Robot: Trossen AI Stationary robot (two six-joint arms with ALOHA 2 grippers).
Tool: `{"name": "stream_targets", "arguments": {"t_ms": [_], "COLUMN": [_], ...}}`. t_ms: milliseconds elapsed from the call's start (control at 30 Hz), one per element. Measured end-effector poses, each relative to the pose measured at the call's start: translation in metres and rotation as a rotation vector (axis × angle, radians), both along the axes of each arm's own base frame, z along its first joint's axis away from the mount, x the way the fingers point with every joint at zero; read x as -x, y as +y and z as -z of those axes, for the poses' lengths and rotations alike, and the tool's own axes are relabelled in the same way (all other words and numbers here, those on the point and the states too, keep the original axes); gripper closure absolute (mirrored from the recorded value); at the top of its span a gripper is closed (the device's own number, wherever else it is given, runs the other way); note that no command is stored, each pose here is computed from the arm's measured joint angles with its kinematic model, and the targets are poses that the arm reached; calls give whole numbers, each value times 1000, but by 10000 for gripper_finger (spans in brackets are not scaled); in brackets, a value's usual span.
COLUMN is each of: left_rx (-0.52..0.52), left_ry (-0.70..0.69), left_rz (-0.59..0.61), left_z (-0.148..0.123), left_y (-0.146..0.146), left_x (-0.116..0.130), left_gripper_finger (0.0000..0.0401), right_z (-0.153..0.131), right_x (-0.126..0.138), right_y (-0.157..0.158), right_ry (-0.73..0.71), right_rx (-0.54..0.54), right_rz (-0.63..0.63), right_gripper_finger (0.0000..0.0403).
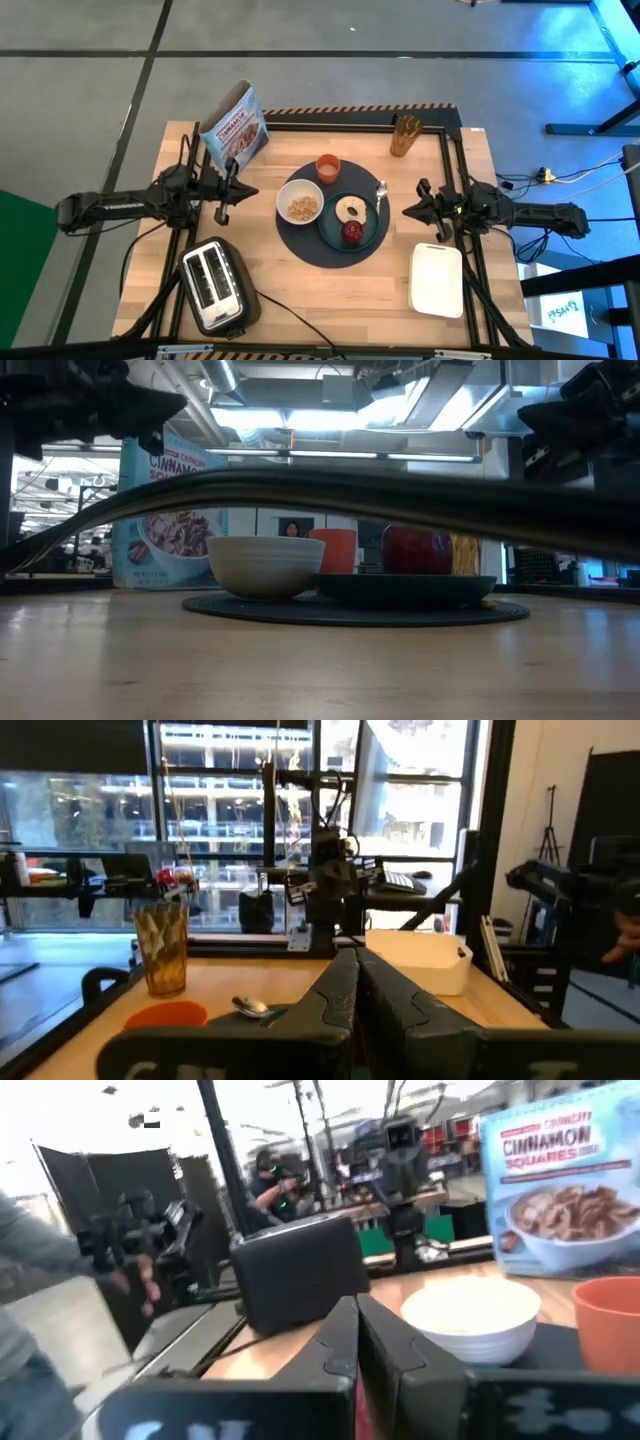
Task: Arrange a breakfast setting
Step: Return to Home Position
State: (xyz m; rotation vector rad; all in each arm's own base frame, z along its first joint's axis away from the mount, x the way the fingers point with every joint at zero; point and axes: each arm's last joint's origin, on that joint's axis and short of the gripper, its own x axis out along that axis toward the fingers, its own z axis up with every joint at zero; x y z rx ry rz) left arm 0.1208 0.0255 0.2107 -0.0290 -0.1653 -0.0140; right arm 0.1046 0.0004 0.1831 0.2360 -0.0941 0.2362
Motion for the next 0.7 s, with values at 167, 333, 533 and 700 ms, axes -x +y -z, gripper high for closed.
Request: {"name": "stream_targets", "arguments": {"t_ms": [167,333,533,700], "left_rx": [64,79,38,16], "left_ry": [18,76,168,146], "left_rz": [-22,-46,6,5], "left_z": [12,14,15,16], "left_y": [-3,-8,-16,-18], "left_x": [-1,-2,13,31], "left_gripper_finger": [400,400,400,401], "right_z": [3,4,5,5], "right_x": [-1,-1,-1,-1], "right_y": [-1,0,0,0], "right_ry": [-3,12,15,15], "right_rx": [-17,-15,-16,-13], "right_rz": [17,-2,-2,0], "right_gripper_finger": [403,403,403,403]}}
